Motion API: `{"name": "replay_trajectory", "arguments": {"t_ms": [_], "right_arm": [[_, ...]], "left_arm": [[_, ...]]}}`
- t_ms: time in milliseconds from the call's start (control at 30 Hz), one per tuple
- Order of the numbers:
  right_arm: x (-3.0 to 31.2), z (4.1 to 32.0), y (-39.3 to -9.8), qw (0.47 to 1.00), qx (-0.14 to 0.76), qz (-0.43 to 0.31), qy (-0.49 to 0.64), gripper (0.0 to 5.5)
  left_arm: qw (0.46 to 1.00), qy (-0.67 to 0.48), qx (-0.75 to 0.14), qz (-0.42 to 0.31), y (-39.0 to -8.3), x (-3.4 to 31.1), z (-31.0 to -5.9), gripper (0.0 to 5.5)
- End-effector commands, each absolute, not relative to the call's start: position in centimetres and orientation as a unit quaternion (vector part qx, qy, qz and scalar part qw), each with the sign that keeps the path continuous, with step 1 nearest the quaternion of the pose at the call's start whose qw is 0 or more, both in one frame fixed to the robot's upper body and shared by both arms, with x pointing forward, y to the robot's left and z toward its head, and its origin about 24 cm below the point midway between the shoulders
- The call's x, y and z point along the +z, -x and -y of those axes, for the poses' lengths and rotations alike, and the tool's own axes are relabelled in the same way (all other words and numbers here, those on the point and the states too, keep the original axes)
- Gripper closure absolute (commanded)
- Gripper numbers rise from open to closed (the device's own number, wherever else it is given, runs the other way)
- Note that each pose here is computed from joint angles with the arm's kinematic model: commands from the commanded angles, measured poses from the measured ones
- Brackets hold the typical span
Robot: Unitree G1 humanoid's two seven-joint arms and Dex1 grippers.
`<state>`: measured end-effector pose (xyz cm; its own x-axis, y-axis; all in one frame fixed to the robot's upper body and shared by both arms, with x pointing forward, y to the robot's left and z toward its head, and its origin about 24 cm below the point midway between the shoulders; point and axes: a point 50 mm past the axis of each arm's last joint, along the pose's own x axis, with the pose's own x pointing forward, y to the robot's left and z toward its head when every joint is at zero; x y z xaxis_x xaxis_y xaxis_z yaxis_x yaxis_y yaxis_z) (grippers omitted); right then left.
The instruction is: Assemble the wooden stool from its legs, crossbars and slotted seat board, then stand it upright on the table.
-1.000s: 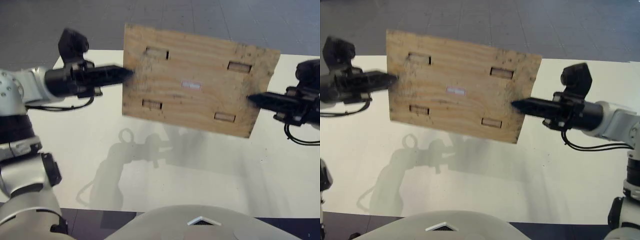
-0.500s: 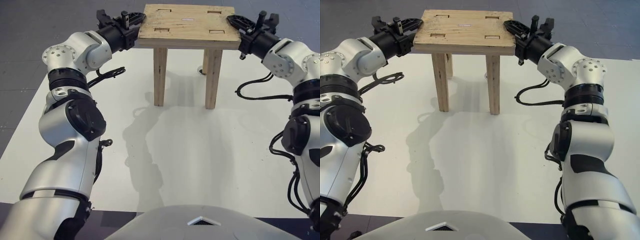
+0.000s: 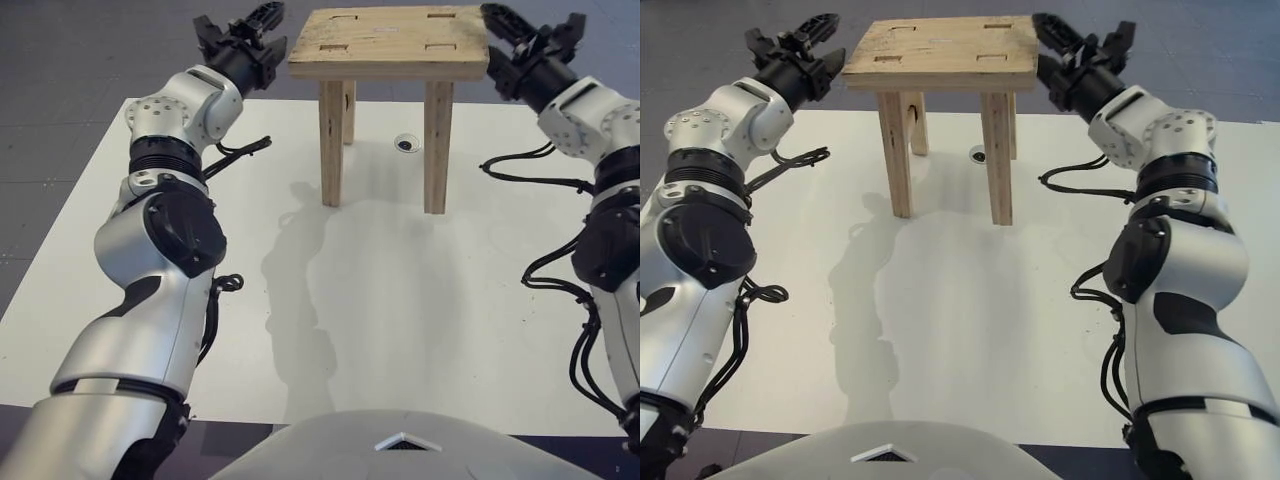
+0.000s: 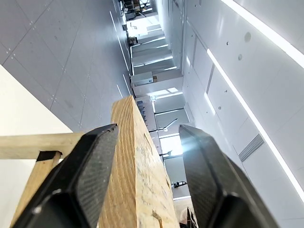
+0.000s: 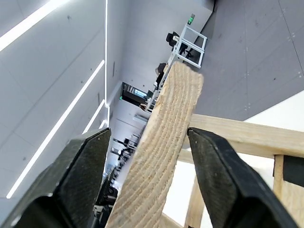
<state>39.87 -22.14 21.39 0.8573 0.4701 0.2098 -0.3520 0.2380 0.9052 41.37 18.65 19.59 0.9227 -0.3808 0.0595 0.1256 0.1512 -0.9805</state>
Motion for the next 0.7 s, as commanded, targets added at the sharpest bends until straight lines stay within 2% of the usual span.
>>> {"name": "replay_trajectory", "arguments": {"t_ms": [33,133,167,233,300,333,367,433,500,567,700], "right_arm": [[21.2,24.4,-39.3,0.796,0.235,-0.045,-0.557,2.53],[19.2,25.2,-39.0,0.813,0.190,-0.070,-0.546,2.53],[18.9,26.0,-38.9,0.826,0.171,-0.059,-0.534,2.53],[18.9,29.1,-38.4,0.885,0.079,-0.020,-0.458,2.53],[18.7,30.2,-37.3,0.946,0.009,0.003,-0.323,2.53],[18.0,29.4,-36.3,0.973,-0.011,0.002,-0.232,2.53],[17.3,28.1,-35.1,0.986,-0.025,0.003,-0.162,2.53],[15.1,24.8,-32.2,0.998,-0.031,0.001,-0.061,2.53],[13.3,22.0,-29.2,0.999,-0.025,0.013,0.026,2.53],[11.6,20.0,-27.0,0.998,-0.020,0.009,0.062,2.53],[10.5,18.7,-25.2,0.997,-0.050,-0.001,0.056,2.53]], "left_arm": [[0.760,0.625,-0.143,-0.105,-41.0,18.1,-20.1,3.16],[0.782,0.598,-0.137,-0.114,-40.7,17.4,-20.7,3.16],[0.797,0.584,-0.125,-0.090,-40.7,17.6,-21.5,3.16],[0.843,0.533,-0.072,-0.004,-40.6,18.5,-24.1,3.16],[0.922,0.380,-0.043,0.056,-39.6,18.8,-24.9,3.16],[0.965,0.248,-0.031,0.074,-38.6,18.3,-24.4,3.16],[0.985,0.144,-0.035,0.091,-37.5,17.7,-23.3,3.16],[0.992,0.042,-0.045,0.109,-34.6,15.4,-20.7,3.16],[0.992,0.016,-0.044,0.114,-31.8,13.2,-19.3,3.16],[0.995,0.017,-0.036,0.096,-29.9,11.3,-18.6,3.16],[0.996,0.027,-0.033,0.082,-28.6,10.4,-17.4,3.16]]}}
